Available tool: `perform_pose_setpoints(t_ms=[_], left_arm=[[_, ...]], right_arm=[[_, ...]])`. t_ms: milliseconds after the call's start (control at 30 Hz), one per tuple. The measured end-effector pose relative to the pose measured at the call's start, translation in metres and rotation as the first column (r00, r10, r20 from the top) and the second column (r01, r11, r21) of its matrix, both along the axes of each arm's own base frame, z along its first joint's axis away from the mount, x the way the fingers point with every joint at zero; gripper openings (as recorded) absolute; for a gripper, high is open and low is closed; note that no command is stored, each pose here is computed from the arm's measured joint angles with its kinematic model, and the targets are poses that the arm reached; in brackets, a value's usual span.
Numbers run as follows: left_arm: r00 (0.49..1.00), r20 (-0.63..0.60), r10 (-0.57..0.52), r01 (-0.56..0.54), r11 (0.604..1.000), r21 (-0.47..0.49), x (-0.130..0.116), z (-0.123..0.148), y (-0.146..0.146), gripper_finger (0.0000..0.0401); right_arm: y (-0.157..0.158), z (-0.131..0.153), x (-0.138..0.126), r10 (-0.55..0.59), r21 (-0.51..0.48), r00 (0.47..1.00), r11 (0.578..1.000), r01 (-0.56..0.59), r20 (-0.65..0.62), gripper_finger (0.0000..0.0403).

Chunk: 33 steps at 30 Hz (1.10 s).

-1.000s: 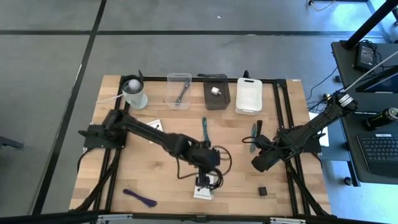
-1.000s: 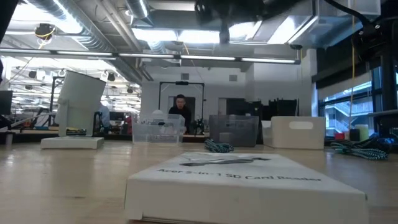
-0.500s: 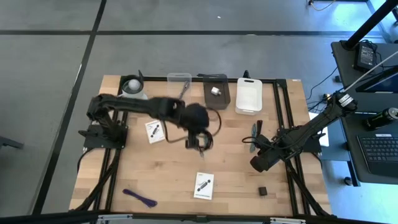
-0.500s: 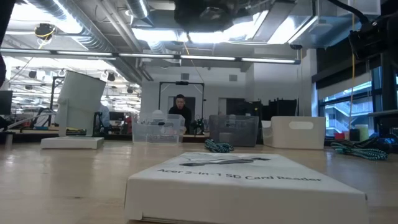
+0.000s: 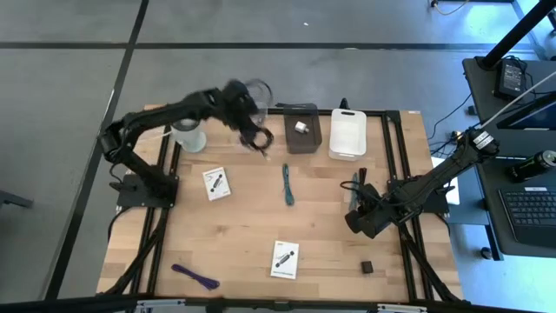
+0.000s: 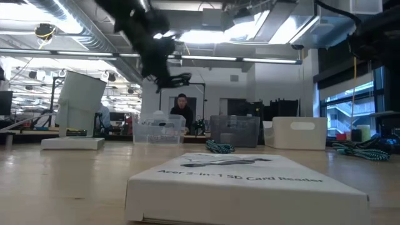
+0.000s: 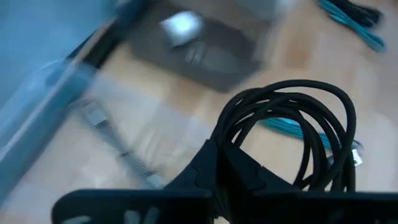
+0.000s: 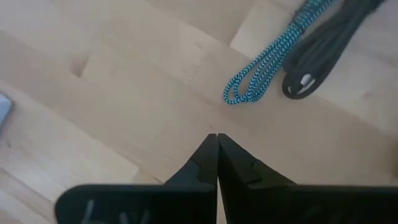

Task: Pick and place items into bin
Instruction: Put the bottom black charger cable into the transparent bin

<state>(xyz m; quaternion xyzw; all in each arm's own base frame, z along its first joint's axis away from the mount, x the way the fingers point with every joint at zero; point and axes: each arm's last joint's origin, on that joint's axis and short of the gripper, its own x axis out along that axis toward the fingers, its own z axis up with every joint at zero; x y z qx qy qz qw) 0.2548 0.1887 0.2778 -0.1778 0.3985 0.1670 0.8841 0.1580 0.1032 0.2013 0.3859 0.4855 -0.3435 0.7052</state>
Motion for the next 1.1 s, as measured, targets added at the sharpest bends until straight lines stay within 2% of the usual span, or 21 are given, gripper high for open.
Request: perform_pose_setpoints(t_ms=[133, 267, 500, 700, 800, 933, 1100], left_arm=[[0.987, 0.030, 0.159, -0.157, 0.986, -0.064, -0.035, -0.015, 0.044, 0.0003], [0.967, 0.026, 0.252, -0.251, 0.967, -0.051, -0.061, -0.019, 0.071, 0.0003], [0.960, -0.002, 0.281, -0.281, 0.959, -0.022, -0.068, -0.035, 0.090, 0.0003], [0.987, -0.068, 0.144, -0.142, 0.989, 0.039, -0.052, -0.053, 0.092, 0.0003], [0.990, -0.132, 0.044, -0.028, 0.992, 0.124, -0.043, -0.055, 0.089, 0.0003], [0.955, -0.273, -0.113, 0.183, 0.951, 0.249, -0.032, -0.052, 0.083, 0.0003], [0.913, -0.346, -0.219, 0.340, 0.876, 0.342, -0.022, -0.038, 0.081, 0.0003]], right_arm=[[-0.001, 0.000, 0.000, -0.106, 0.024, 0.994, 0.994, 0.106, 0.012, 0.0005], [-0.001, 0.000, -0.001, -0.200, 0.046, 0.980, 0.979, 0.199, 0.013, 0.0005], [-0.002, 0.000, -0.002, -0.304, 0.072, 0.953, 0.951, 0.302, 0.013, 0.0005], [-0.002, 0.000, -0.002, -0.350, 0.086, 0.937, 0.934, 0.347, 0.013, 0.0005], [-0.002, 0.000, -0.002, -0.352, 0.087, 0.936, 0.933, 0.349, 0.013, 0.0005], [-0.002, 0.000, -0.002, -0.371, 0.094, 0.928, 0.925, 0.369, 0.014, 0.0005], [-0.002, 0.000, -0.002, -0.379, 0.097, 0.925, 0.922, 0.376, 0.013, 0.0005]])
